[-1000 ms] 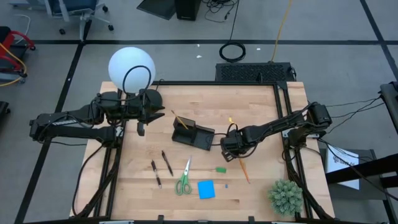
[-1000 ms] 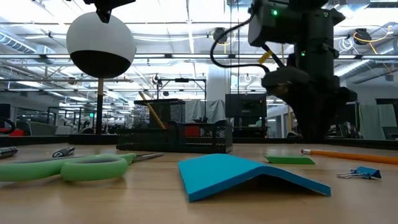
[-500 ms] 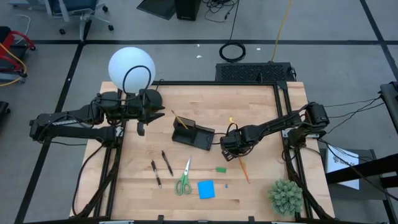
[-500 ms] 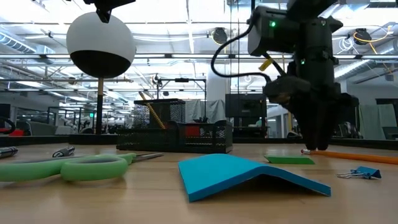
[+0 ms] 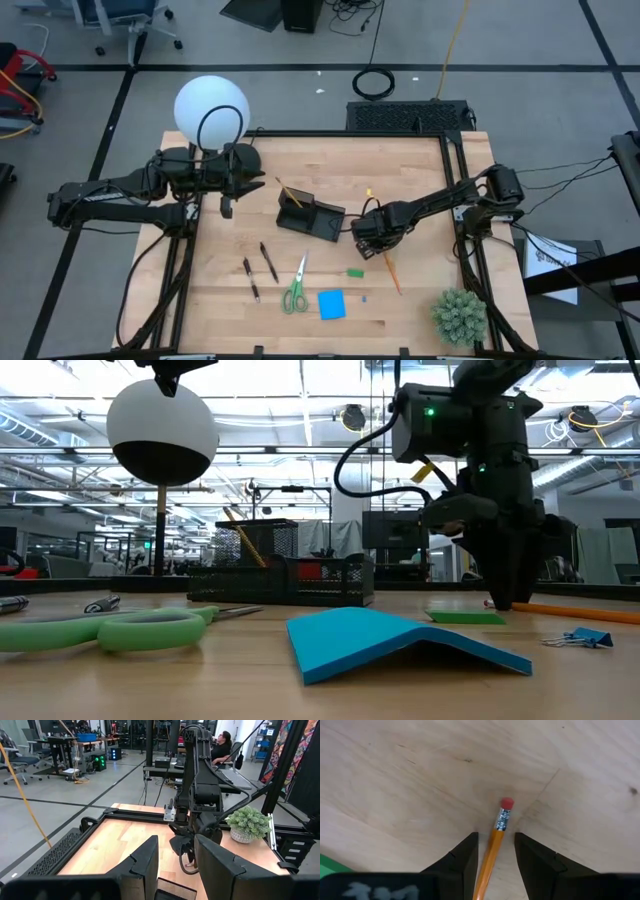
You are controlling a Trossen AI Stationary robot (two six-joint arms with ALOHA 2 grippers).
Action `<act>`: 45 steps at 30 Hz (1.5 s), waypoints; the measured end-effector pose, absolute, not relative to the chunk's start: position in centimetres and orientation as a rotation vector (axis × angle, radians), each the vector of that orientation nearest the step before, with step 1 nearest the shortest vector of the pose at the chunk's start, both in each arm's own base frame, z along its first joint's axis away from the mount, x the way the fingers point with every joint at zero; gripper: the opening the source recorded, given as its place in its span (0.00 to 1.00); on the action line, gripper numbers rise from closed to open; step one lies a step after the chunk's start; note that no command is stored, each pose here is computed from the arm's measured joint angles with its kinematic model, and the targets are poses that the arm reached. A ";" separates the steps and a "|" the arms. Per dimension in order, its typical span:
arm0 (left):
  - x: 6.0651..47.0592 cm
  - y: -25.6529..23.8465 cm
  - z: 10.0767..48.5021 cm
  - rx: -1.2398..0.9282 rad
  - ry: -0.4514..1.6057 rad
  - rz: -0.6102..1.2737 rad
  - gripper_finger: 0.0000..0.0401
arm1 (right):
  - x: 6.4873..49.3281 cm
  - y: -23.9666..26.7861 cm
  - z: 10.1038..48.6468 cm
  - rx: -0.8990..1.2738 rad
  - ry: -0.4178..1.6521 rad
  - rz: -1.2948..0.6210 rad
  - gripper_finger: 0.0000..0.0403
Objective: Pick and place office supplies into organizer
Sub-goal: Put the orange pencil into the black desk organizer
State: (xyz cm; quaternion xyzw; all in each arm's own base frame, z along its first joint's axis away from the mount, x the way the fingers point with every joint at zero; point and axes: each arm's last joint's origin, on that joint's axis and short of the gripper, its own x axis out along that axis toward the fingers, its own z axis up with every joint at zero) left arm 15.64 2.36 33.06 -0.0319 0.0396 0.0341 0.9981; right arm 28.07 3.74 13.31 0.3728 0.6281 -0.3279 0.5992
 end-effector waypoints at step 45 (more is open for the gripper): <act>15.6 2.4 33.1 -0.060 0.080 0.068 0.32 | 28.4 3.3 13.2 0.831 1.431 -0.723 0.04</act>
